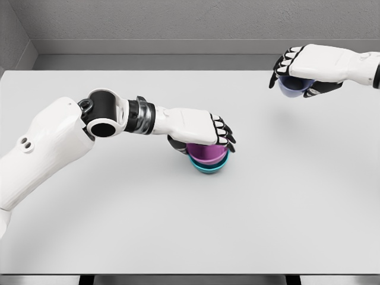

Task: Stacking bowl and cup with both arms

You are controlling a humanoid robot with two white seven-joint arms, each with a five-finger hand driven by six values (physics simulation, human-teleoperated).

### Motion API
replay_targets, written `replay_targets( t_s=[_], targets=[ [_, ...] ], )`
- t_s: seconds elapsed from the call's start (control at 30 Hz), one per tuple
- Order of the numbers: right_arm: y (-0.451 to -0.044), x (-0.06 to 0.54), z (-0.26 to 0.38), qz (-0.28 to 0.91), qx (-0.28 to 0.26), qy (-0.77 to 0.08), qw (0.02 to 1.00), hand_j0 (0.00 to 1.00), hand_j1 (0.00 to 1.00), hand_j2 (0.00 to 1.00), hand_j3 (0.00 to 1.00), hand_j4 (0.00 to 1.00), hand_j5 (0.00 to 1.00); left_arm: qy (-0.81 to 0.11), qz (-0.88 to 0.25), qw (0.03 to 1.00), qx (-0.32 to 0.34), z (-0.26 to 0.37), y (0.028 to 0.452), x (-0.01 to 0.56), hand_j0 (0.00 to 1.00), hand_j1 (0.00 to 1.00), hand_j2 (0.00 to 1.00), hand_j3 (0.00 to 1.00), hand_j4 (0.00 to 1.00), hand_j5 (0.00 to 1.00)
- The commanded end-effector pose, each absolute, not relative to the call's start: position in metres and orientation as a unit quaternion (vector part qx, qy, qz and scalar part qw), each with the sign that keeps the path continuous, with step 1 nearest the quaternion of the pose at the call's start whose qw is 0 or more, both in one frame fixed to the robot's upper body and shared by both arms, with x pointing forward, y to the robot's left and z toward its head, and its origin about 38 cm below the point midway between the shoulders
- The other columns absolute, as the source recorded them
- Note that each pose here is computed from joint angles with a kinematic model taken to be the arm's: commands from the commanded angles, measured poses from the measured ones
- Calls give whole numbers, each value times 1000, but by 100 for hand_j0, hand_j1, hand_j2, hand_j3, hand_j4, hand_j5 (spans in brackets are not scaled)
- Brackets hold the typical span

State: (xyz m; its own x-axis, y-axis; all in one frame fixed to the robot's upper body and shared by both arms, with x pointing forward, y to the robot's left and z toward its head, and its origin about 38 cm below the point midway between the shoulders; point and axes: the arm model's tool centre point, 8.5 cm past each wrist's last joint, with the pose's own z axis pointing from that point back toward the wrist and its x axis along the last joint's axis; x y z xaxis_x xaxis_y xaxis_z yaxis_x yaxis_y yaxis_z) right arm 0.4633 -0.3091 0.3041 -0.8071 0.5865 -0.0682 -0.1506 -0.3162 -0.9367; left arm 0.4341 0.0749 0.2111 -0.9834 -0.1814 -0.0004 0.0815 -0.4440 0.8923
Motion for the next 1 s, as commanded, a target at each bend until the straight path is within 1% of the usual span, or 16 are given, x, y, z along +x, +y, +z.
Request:
replay_targets(
  t_s=[0.0, 0.27, 0.33, 0.4, 0.47, 0.53, 0.67, 0.7, 0.73, 0.8, 0.9, 0.97],
  targets=[
    [-309, 463, 305, 784, -202, -538, 235, 64, 64, 64, 64, 64, 64, -523, -847, 79, 47, 212, 75, 434, 100, 100, 100, 100, 100, 100],
    [-304, 461, 307, 785, -201, -541, 227, 64, 64, 64, 64, 64, 64, -528, -845, 79, 45, 214, 74, 434, 100, 100, 100, 100, 100, 100],
    [-304, 461, 307, 785, -201, -541, 227, 64, 64, 64, 64, 64, 64, -538, -839, 75, 42, 221, 73, 431, 100, 100, 100, 100, 100, 100],
    [-304, 461, 307, 785, -201, -541, 227, 64, 64, 64, 64, 64, 64, -568, -819, 73, 37, 242, 76, 429, 100, 100, 100, 100, 100, 100],
    [-303, 460, 307, 785, -200, -541, 226, 64, 64, 64, 64, 64, 64, -597, -797, 84, 45, 270, 104, 430, 100, 100, 100, 100, 100, 100],
    [-303, 461, 308, 785, -201, -541, 226, 64, 64, 64, 64, 64, 64, -602, -790, 96, 66, 285, 130, 434, 100, 100, 100, 100, 100, 100],
    [-299, 461, 307, 784, -198, -544, 223, 64, 64, 64, 64, 64, 64, -603, -783, 110, 103, 304, 166, 437, 100, 100, 100, 100, 100, 100],
    [-299, 461, 307, 784, -197, -544, 223, 64, 64, 64, 64, 64, 64, -617, -772, 124, 95, 311, 177, 437, 100, 100, 100, 100, 100, 100],
    [-298, 461, 306, 784, -197, -544, 223, 64, 64, 64, 64, 64, 64, -628, -759, 150, 82, 314, 200, 436, 100, 100, 100, 100, 100, 100],
    [-292, 458, 309, 785, -193, -549, 213, 64, 64, 64, 64, 64, 64, -689, -693, 203, 59, 319, 237, 434, 100, 100, 100, 100, 100, 100],
    [-290, 457, 309, 787, -191, -548, 211, 64, 64, 64, 64, 64, 64, -733, -620, 274, 61, 306, 289, 433, 100, 100, 100, 100, 100, 100],
    [-287, 454, 306, 788, -186, -549, 207, 64, 64, 64, 64, 64, 64, -732, -605, 306, 67, 291, 309, 434, 100, 100, 100, 100, 100, 100]
  ],
)
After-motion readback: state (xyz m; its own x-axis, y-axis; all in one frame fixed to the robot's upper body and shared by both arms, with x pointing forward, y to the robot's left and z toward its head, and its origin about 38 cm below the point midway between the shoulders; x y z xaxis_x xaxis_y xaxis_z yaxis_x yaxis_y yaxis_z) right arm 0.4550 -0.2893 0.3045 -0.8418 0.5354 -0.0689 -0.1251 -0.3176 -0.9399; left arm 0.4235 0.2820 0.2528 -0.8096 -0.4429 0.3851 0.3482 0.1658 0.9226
